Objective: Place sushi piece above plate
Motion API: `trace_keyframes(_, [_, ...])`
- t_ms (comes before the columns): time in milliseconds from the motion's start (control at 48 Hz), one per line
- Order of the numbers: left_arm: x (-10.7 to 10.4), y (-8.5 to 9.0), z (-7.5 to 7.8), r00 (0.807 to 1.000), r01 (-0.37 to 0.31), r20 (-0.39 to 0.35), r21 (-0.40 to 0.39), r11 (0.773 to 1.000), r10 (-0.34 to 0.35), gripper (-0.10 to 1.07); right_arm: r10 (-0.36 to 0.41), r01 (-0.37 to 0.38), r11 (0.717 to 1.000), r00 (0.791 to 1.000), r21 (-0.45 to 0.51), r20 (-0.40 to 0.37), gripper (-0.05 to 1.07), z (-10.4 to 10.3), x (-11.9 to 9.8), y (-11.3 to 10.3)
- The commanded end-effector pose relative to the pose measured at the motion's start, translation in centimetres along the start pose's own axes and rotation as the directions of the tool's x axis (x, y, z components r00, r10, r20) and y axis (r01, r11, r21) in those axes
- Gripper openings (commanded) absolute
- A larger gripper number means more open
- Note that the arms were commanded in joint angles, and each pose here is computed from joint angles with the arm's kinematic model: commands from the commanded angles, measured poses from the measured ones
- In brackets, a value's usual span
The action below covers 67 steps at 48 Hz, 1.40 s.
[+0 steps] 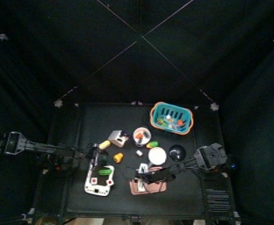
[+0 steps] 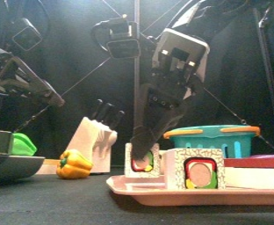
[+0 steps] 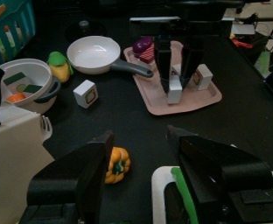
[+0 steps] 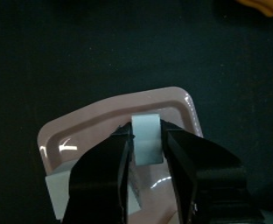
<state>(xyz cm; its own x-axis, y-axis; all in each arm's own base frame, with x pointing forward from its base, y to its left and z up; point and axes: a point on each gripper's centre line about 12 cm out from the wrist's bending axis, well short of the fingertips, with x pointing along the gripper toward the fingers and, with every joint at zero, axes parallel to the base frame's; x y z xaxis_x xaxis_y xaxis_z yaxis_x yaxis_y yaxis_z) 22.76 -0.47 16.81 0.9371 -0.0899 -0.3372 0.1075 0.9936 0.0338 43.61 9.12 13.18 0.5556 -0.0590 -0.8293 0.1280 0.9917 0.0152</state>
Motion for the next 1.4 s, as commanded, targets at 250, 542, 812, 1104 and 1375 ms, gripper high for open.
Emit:
trace_keyframes(250, [0.2, 0.2, 0.8, 1.000, -0.005, 0.022, 0.004, 1.000, 0.005, 0.88, -0.019, 0.010, 0.998, 0.991, 0.070, 0.135, 0.56, 4.7, -4.4, -2.6])
trace_keyframes(542, [0.2, 0.1, 0.6, 1.000, -0.004, 0.018, 0.001, 1.000, 0.004, 0.88, -0.116, 0.100, 0.984, 0.988, 0.150, 0.103, 0.56, 5.5, -2.9, -7.6])
trace_keyframes(812, [0.2, 0.2, 0.7, 1.000, -0.004, 0.020, 0.000, 1.000, 0.004, 0.88, -0.169, 0.152, 0.975, 0.981, 0.164, 0.093, 0.56, 6.4, -1.0, -10.3])
trace_keyframes(1104, [0.2, 0.1, 0.6, 1.000, -0.004, 0.018, 0.001, 1.000, 0.004, 0.88, -0.200, 0.186, 0.965, 0.978, 0.187, 0.061, 0.56, 6.0, 0.6, -12.3])
trace_keyframes(1375, [0.2, 0.1, 0.6, 1.000, -0.003, 0.018, 0.002, 1.000, 0.003, 0.88, -0.210, 0.197, 0.959, 0.976, 0.204, 0.047, 0.59, 5.7, 1.5, -13.3])
